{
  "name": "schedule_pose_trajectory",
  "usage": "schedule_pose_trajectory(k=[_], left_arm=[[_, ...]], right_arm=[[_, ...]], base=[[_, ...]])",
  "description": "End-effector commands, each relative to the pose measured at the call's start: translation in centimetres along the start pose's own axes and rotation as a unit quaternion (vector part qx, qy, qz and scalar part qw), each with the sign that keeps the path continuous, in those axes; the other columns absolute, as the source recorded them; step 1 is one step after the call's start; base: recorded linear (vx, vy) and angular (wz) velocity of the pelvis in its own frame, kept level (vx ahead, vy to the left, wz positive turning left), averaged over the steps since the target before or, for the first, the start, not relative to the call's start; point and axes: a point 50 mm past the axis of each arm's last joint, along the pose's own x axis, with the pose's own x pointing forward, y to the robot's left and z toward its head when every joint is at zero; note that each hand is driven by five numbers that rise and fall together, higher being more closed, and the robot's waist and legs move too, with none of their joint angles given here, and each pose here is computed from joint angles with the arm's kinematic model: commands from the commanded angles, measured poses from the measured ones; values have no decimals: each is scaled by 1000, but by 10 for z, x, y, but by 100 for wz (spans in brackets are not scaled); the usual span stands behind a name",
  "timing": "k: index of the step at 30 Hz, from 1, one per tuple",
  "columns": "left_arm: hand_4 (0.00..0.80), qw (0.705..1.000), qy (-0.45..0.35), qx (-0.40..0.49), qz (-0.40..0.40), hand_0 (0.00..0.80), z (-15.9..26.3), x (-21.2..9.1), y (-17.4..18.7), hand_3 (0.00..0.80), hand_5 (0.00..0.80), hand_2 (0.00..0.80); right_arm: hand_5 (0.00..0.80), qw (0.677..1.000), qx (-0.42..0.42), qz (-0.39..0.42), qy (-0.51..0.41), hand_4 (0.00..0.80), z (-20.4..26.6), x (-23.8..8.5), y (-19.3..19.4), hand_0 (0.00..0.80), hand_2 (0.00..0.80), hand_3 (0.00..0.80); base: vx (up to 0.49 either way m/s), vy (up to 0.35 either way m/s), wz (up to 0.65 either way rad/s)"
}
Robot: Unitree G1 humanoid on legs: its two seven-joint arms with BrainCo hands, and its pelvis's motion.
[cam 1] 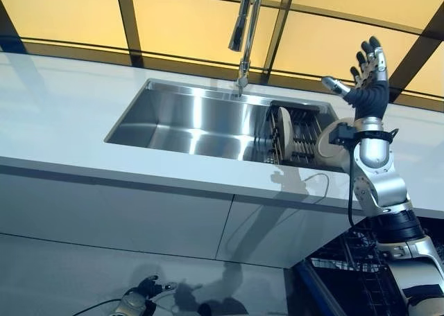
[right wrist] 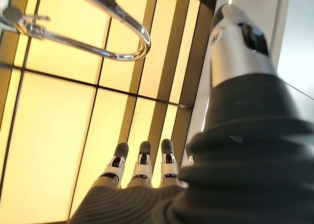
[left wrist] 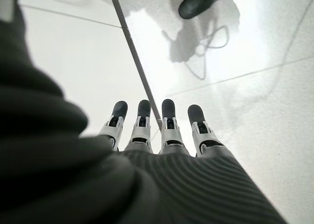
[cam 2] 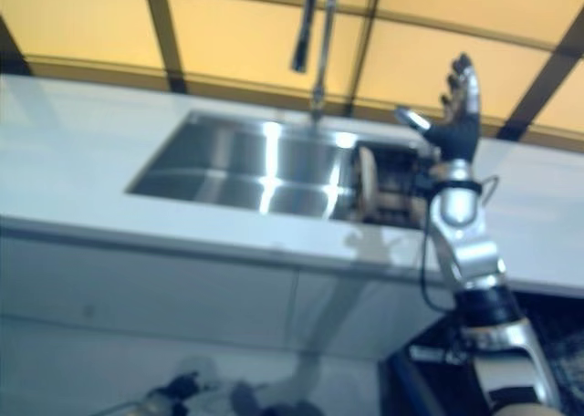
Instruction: Take plates into dishwasher
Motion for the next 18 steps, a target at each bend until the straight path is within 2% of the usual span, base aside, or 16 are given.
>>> schedule_pose_trajectory(k=[1,9,18], left_arm=[[0,1000,4,18,3,0,-6,-1,1,0,0,0],[0,999,20,24,-8,0,-22,-4,-9,0,0,0],[0,1000,17,1,-26,0,-25,-5,-21,0,0,0]], right_arm=[[0,997,-6,-56,-61,0,36,29,-23,0,0,0],[0,993,-24,-112,-29,0,29,29,-41,0,0,0],[0,992,-48,-117,26,0,14,29,-50,0,0,0]], base=[[347,-40,13],[334,-111,17],[245,-185,3]])
